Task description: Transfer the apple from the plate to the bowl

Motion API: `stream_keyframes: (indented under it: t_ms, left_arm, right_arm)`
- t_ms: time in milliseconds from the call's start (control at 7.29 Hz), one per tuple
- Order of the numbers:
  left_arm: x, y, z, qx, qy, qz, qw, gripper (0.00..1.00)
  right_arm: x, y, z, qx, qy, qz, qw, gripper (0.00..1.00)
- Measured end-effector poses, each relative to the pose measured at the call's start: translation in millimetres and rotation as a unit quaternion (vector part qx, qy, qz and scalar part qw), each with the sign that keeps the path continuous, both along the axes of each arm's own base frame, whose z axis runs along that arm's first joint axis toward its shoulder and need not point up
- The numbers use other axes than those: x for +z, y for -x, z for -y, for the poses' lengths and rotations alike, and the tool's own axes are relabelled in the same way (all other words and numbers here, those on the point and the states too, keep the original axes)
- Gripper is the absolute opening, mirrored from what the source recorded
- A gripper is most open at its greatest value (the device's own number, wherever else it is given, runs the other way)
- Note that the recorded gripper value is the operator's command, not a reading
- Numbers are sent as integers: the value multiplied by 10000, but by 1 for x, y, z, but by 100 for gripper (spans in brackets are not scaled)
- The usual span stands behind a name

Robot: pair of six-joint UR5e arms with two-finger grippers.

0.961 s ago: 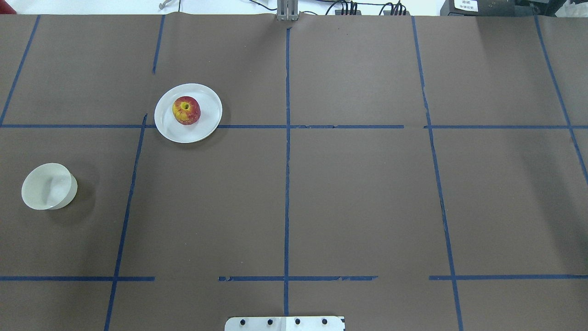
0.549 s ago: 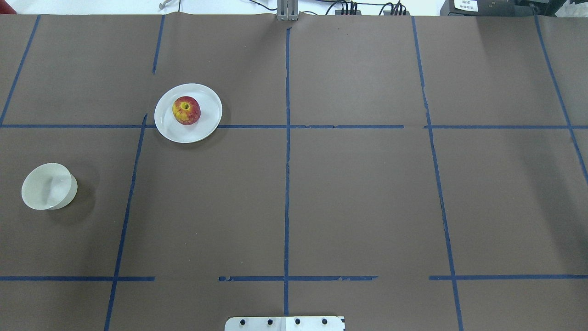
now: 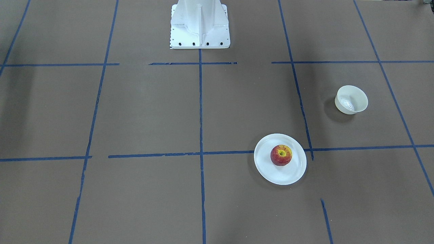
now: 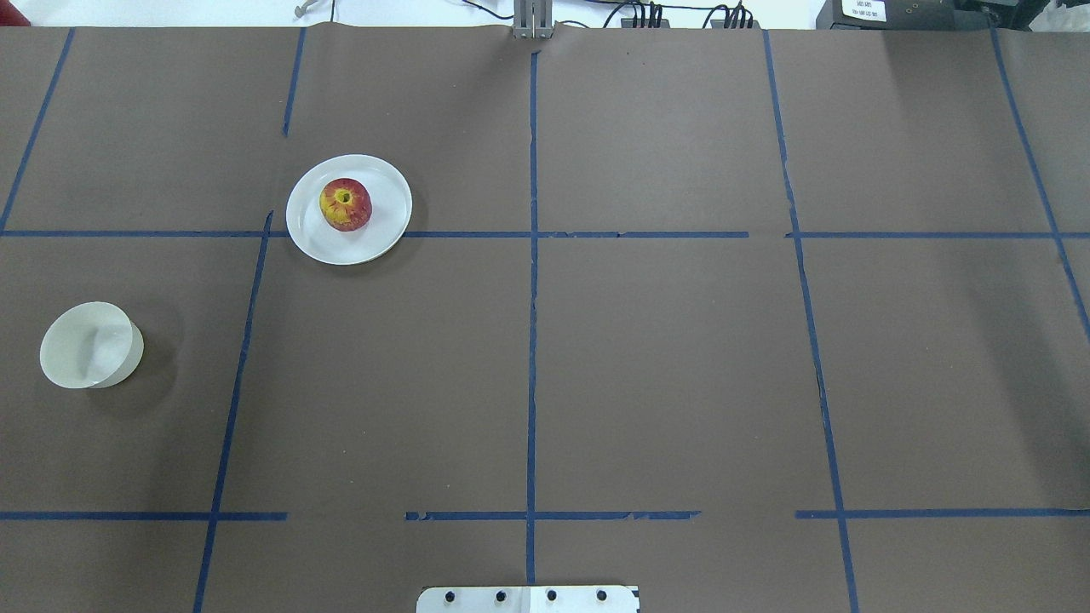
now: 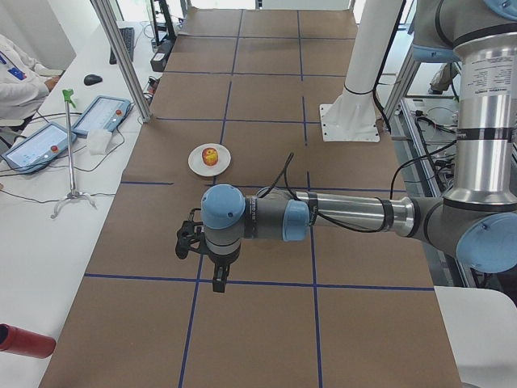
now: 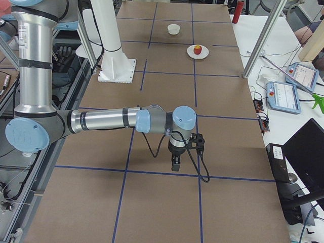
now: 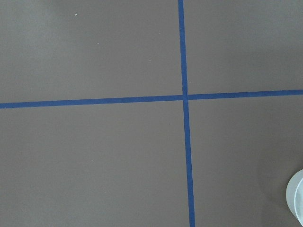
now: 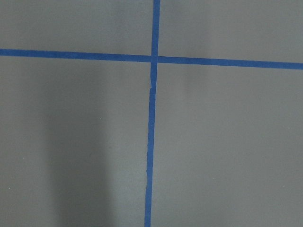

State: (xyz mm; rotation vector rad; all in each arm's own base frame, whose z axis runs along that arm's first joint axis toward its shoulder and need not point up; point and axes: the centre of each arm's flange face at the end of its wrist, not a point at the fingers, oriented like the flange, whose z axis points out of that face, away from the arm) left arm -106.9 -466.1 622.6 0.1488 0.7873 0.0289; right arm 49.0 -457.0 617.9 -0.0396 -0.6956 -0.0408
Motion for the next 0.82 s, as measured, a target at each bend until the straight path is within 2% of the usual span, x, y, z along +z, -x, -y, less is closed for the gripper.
stream_keyframes:
  t_ms: [824]
  left_arm:
    - [2,-5,-1,43,-84,19,10000,100]
  right_arm:
    - [0,0,0,0,0,0,10000,100]
